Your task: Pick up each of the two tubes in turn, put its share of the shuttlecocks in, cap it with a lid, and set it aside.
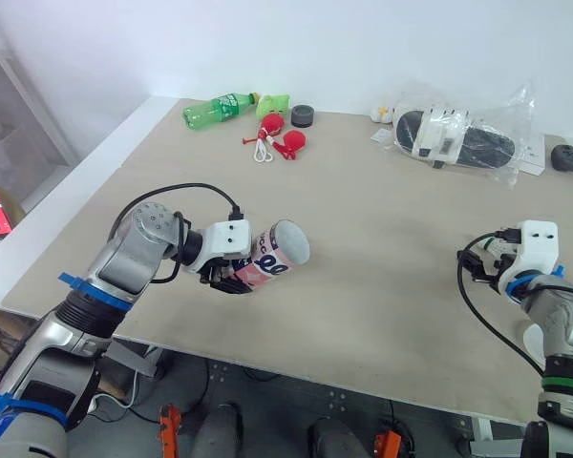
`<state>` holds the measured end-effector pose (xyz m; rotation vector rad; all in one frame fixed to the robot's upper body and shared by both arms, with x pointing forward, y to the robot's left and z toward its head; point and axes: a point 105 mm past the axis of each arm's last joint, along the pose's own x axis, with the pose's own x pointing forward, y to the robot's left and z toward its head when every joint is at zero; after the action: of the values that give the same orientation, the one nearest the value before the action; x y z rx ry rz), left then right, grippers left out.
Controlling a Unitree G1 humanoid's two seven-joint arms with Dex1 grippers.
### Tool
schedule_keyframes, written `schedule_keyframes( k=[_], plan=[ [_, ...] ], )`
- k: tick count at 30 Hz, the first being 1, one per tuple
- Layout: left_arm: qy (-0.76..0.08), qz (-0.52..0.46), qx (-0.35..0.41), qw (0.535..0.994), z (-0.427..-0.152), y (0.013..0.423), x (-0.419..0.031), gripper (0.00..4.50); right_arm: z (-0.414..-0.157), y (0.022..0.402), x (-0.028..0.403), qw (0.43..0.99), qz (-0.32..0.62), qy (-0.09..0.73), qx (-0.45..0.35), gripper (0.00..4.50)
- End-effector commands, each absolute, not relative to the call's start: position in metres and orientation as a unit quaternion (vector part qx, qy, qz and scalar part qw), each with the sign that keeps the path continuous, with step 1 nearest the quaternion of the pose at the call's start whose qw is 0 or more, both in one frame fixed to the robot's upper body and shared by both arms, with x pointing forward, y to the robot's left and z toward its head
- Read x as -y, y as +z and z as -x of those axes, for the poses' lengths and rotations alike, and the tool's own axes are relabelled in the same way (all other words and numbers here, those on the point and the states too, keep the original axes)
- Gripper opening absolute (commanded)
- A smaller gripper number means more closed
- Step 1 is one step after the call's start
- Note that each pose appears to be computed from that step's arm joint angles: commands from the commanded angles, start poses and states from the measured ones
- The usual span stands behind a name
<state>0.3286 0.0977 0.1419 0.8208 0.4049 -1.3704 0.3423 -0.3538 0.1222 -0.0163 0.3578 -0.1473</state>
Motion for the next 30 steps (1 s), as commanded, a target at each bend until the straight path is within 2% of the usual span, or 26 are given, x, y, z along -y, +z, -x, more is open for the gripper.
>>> schedule_keyframes(
  k=[1,7,8,10,11,13,14,16,17,18,21,24,26,30],
  plan=[
    [-0.633,-0.354,-0.207,0.657,-0.318,0.121,-0.091,3.04,-0.352,0.140,0.351,0.986,0.025,-0.073,-0.145,4.45],
    [-0.632,-0.354,-0.207,0.658,-0.318,0.122,-0.091,3.04,-0.357,0.138,0.353,0.986,0.031,-0.078,-0.142,4.45],
    [-0.632,-0.354,-0.207,0.658,-0.318,0.122,-0.091,3.04,-0.358,0.138,0.354,0.986,0.031,-0.079,-0.142,3.95],
    [-0.632,-0.354,-0.207,0.658,-0.318,0.122,-0.091,3.04,-0.359,0.137,0.353,0.986,0.032,-0.079,-0.141,3.27],
    [-0.632,-0.354,-0.207,0.658,-0.318,0.122,-0.091,3.04,-0.360,0.137,0.353,0.986,0.032,-0.079,-0.141,2.73],
    [-0.632,-0.354,-0.207,0.658,-0.318,0.122,-0.091,3.04,-0.361,0.137,0.352,0.987,0.032,-0.077,-0.139,2.01],
    [-0.632,-0.354,-0.207,0.658,-0.318,0.122,-0.091,3.04,-0.361,0.138,0.352,0.987,0.033,-0.076,-0.139,1.43],
    [-0.631,-0.354,-0.207,0.658,-0.318,0.122,-0.091,3.04,-0.361,0.141,0.346,0.989,0.039,-0.060,-0.131,0.99],
    [-0.631,-0.353,-0.207,0.658,-0.318,0.122,-0.091,3.04,-0.361,0.143,0.342,0.990,0.042,-0.048,-0.126,0.41],
    [-0.631,-0.353,-0.208,0.658,-0.318,0.121,-0.091,3.04,-0.360,0.146,0.338,0.991,0.049,-0.034,-0.122,0.08],
    [-0.631,-0.353,-0.209,0.658,-0.318,0.121,-0.092,3.04,-0.356,0.164,0.317,0.992,0.083,0.029,-0.096,0.08],
    [-0.631,-0.353,-0.210,0.658,-0.318,0.121,-0.092,3.04,-0.346,0.199,0.272,0.978,0.137,0.155,-0.039,0.08],
    [-0.631,-0.353,-0.211,0.658,-0.319,0.121,-0.092,3.04,-0.329,0.227,0.224,0.944,0.175,0.279,0.005,0.08],
    [-0.631,-0.354,-0.214,0.657,-0.320,0.120,-0.093,3.04,-0.280,0.269,0.140,0.833,0.249,0.492,0.043,0.08]
  ],
)
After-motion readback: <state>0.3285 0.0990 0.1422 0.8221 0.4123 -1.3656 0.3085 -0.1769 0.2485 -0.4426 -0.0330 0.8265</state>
